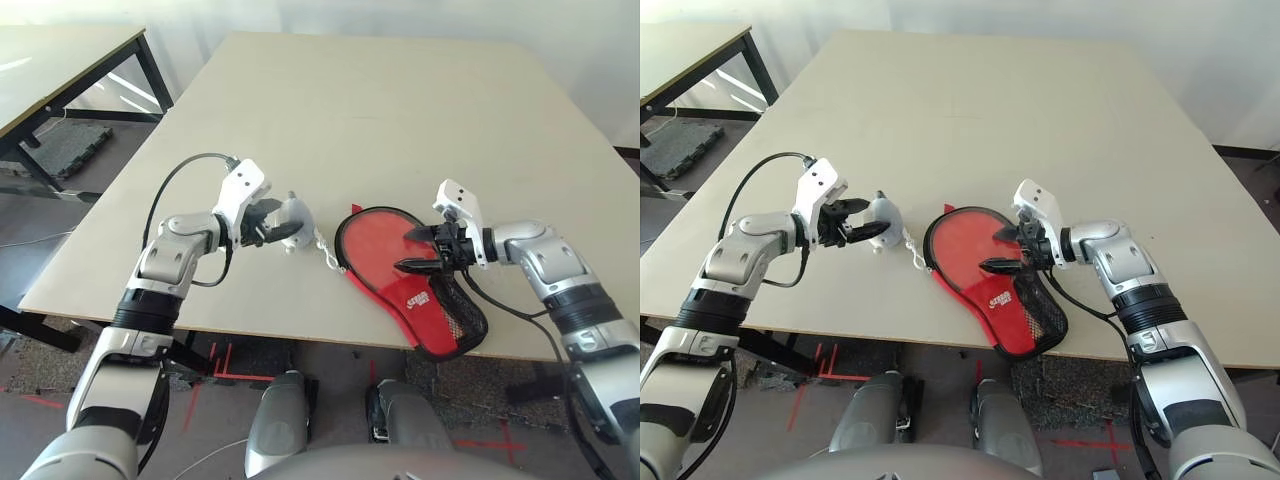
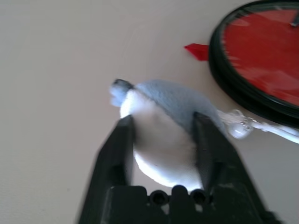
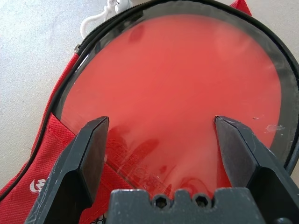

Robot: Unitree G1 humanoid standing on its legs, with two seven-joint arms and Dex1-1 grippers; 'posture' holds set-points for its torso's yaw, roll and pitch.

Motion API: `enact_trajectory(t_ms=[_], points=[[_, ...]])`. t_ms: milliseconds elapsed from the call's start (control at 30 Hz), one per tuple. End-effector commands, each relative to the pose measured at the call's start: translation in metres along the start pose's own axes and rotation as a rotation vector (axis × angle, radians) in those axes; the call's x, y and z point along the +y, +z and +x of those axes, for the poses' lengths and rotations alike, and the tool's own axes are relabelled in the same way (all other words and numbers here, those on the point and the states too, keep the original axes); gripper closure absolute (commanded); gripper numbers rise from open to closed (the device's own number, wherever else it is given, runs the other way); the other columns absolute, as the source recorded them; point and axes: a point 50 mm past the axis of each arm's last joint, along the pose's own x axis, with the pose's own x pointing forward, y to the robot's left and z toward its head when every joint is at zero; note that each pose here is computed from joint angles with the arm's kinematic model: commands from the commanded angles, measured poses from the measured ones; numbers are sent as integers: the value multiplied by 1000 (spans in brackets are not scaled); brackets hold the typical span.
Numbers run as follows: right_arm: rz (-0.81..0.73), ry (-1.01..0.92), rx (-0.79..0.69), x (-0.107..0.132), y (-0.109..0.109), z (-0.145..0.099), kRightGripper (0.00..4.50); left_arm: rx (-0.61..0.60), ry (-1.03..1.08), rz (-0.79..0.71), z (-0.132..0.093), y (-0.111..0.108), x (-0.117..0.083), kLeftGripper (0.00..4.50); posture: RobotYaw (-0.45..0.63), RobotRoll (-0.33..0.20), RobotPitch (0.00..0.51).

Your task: Store the ping-pong paddle in its case and zip it.

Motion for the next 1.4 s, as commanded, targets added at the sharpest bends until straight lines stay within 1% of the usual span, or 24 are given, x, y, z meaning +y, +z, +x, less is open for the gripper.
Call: enact_trajectory(t_ms=[33,67,133,267,333,533,800,1033,1167,1400], points=[[74,-29,45,0,-18,2,0,11,45,0,0,-1,7,3502,153,0,78],[77,-32,46,0,-18,2,0,8,48,1,1,0,8,3925,153,0,77],[79,-34,48,0,-19,3,0,3,51,6,3,1,8,4488,153,0,76],[81,-32,52,1,-21,4,0,4,77,6,12,7,8,4488,152,0,75],[83,-31,54,2,-22,4,0,5,82,31,18,10,8,4488,153,0,75],[93,-20,63,4,-25,7,0,42,120,176,32,19,12,4488,151,0,75],[101,-9,79,6,-28,7,0,110,162,362,42,22,19,4488,151,0,75],[99,-14,98,7,-33,8,0,115,163,393,42,20,22,4488,151,0,68],[78,-36,125,7,-37,12,0,132,137,409,38,16,21,4488,159,0,65],[10,-58,196,5,-45,17,0,155,97,391,24,8,18,4488,174,0,66]])
